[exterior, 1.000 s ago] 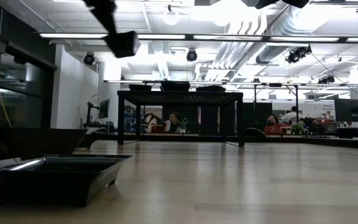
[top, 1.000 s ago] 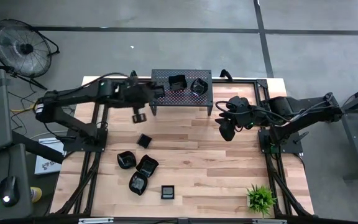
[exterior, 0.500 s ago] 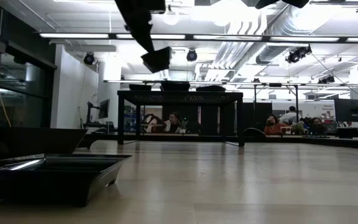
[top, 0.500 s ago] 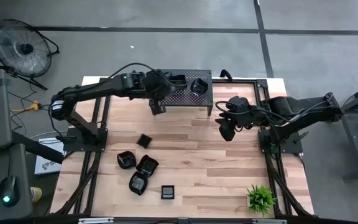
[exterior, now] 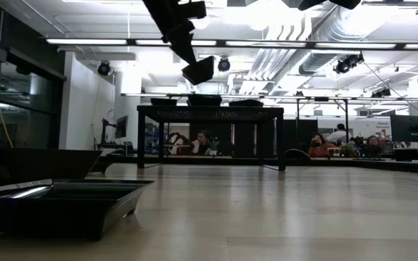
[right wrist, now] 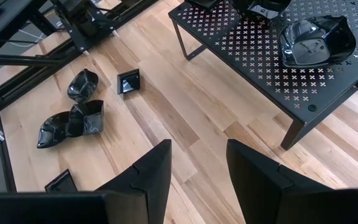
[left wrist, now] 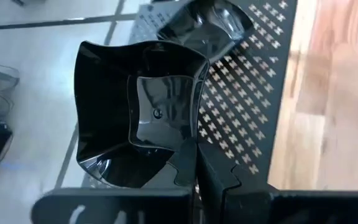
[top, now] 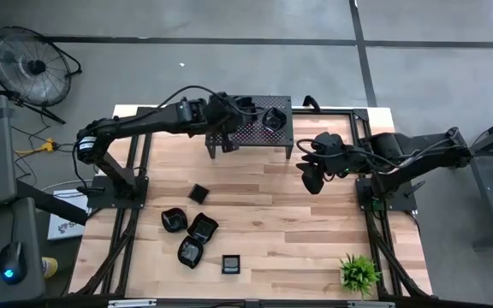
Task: Pick & Place Mini shaped plates
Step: Stack the distorted square plate on top of the distorted square plate on the shelf
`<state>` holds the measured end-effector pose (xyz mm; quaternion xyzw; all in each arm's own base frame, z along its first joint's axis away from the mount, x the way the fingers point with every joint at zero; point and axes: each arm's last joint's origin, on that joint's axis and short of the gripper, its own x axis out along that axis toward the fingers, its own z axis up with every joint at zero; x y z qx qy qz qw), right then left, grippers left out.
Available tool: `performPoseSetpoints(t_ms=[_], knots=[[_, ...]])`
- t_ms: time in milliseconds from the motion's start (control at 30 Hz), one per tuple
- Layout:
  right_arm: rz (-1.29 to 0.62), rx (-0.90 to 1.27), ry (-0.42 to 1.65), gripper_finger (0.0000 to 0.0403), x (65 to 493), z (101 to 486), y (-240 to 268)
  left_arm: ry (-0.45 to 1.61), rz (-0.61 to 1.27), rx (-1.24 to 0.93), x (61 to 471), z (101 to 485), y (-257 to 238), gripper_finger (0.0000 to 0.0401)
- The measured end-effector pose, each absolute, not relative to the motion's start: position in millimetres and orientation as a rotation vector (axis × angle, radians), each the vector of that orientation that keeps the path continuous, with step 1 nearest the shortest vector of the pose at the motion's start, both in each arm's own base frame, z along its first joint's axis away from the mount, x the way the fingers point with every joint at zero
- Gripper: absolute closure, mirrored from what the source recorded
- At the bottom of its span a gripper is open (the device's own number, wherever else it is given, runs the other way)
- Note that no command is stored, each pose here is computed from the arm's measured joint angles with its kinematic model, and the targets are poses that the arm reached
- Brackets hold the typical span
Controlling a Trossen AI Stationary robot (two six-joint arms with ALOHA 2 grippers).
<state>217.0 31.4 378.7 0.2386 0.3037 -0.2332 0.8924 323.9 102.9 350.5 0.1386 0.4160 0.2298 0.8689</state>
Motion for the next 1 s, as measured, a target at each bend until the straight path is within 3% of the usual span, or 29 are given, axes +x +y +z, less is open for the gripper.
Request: performPoseSetpoints(t_ms=[433,1000], knots=[[-0.498,0.487,0.627,0.0253,216.6,378.6,30.9,0.922,0.445,0.335,339.4,366.3,136.7,0.0401],[-0.507,0.489,0.631,0.0253,215.9,378.0,30.7,1.109,0.469,0.336,370.7,349.2,150.6,0.0401]])
